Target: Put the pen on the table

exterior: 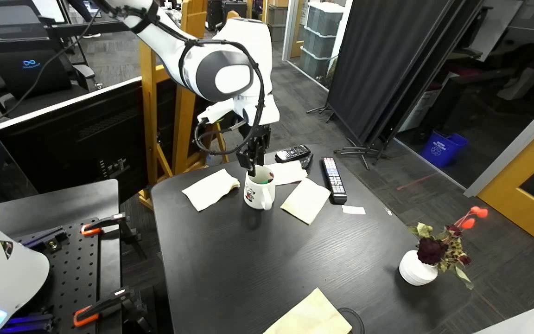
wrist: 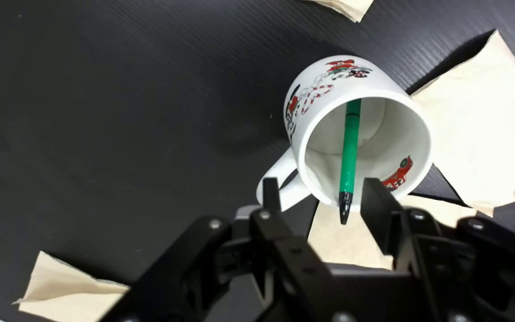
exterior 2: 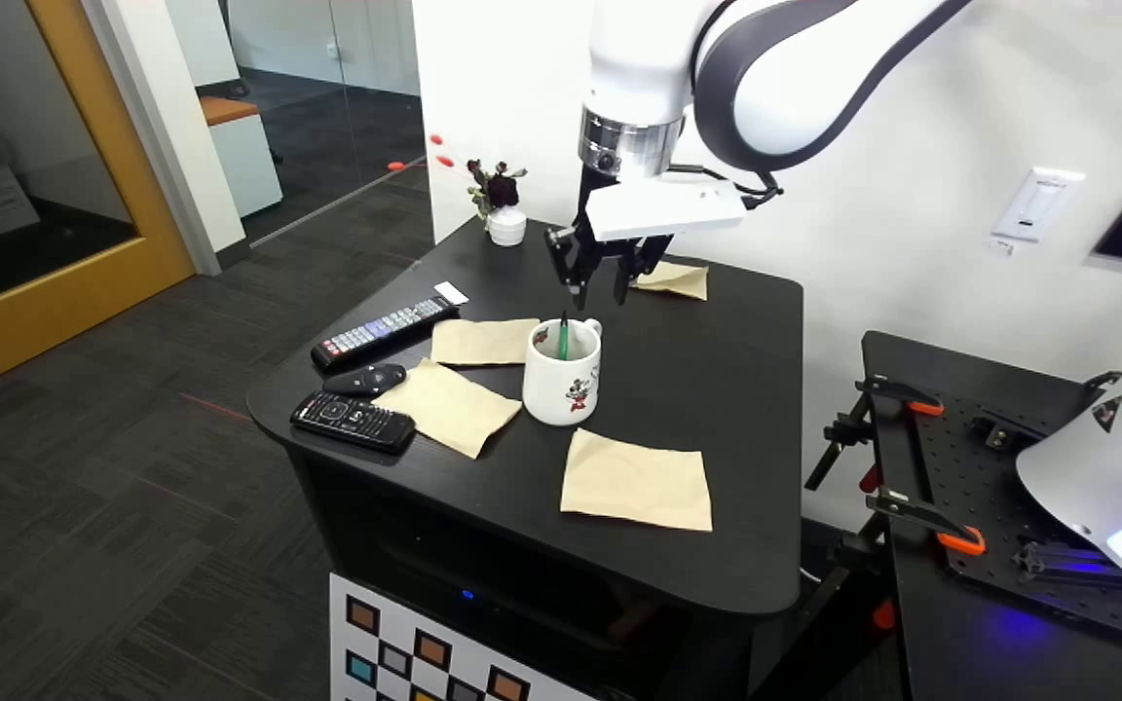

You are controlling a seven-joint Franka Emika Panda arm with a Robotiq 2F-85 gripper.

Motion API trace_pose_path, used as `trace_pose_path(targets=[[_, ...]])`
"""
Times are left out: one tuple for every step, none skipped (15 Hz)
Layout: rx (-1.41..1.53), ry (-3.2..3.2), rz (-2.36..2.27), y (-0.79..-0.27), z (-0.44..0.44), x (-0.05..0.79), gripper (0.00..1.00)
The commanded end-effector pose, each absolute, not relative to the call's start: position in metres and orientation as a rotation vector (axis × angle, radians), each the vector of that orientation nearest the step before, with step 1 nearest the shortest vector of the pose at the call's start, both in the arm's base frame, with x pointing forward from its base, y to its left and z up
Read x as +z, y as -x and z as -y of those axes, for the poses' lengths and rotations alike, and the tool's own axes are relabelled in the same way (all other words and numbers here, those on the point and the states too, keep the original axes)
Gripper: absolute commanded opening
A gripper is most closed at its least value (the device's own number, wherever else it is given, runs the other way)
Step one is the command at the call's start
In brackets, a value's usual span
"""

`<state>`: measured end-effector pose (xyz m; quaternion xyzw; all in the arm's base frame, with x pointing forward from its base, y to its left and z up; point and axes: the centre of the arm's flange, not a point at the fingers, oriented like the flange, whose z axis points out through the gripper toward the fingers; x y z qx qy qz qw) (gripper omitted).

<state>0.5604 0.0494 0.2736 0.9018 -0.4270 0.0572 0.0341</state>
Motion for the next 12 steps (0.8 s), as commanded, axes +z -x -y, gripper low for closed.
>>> trace_pose_path(targets=[[0.222, -2.794, 1.269, -0.576, -0.053, 0.266, 0.51], [0.229, -2.796, 1.263, -0.578, -0.055, 0.264, 0.49], [0.23, -2.8, 1.255, -0.579, -0.057, 0.263, 0.48], [0.234, -2.802, 1.247, -0.581, -0.06, 0.261, 0.48], [0.235, -2.805, 1.24, -0.583, -0.062, 0.259, 0.47], [0.235, -2.81, 1.231, -0.585, -0.064, 0.258, 0.46], [0.236, -2.812, 1.226, -0.586, -0.066, 0.257, 0.46], [0.236, -2.815, 1.221, -0.588, -0.068, 0.255, 0.47], [0.233, -2.817, 1.214, -0.589, -0.07, 0.254, 0.48], [0.23, -2.816, 1.213, -0.59, -0.071, 0.252, 0.48], [0.227, -2.817, 1.212, -0.591, -0.071, 0.25, 0.49], [0.225, -2.818, 1.21, -0.592, -0.072, 0.248, 0.49]])
